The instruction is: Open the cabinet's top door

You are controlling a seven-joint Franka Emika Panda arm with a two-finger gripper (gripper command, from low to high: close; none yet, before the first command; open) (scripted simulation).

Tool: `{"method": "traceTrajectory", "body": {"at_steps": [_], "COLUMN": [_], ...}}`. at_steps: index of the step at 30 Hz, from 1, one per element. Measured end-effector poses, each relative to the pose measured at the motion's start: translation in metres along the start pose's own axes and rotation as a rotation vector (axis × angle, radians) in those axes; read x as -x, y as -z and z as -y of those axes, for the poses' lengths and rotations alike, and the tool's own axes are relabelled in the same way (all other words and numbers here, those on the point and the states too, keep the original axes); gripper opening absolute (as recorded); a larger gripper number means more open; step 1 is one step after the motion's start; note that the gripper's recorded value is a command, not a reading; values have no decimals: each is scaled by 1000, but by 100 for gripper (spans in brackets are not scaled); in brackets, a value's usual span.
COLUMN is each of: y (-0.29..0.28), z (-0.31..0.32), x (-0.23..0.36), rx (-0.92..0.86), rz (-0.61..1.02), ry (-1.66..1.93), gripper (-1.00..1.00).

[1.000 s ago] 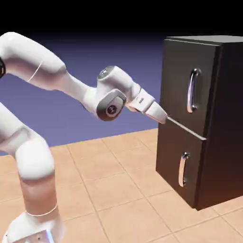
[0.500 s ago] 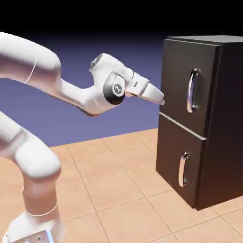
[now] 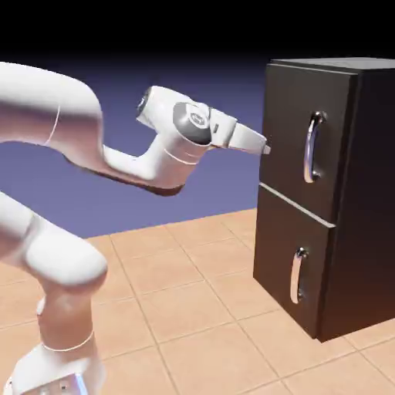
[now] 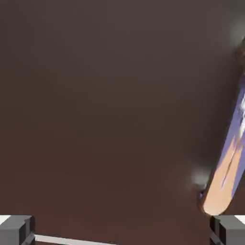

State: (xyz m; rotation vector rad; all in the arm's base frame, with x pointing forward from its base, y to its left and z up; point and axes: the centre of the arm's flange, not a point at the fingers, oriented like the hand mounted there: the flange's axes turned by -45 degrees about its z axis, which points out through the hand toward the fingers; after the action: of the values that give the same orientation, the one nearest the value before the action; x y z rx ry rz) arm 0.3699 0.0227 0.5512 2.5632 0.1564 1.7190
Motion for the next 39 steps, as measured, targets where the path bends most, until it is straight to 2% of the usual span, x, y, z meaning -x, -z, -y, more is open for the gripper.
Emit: {"method": "traceTrajectory", "body": {"at_steps": [14,31,36,37,39], "y": [-10,-52,-98,-98,-98], "z": [-36,-84,-83,-83,-83], "x": [7,30,11,11,11], "rx": [13,-28,-28,-28,-28], "rz": [-191,-392,-392,-392,-392], "ry": [-39,-96,-95,-95,-95], "gripper": [0,0,0,-100,-100]}}
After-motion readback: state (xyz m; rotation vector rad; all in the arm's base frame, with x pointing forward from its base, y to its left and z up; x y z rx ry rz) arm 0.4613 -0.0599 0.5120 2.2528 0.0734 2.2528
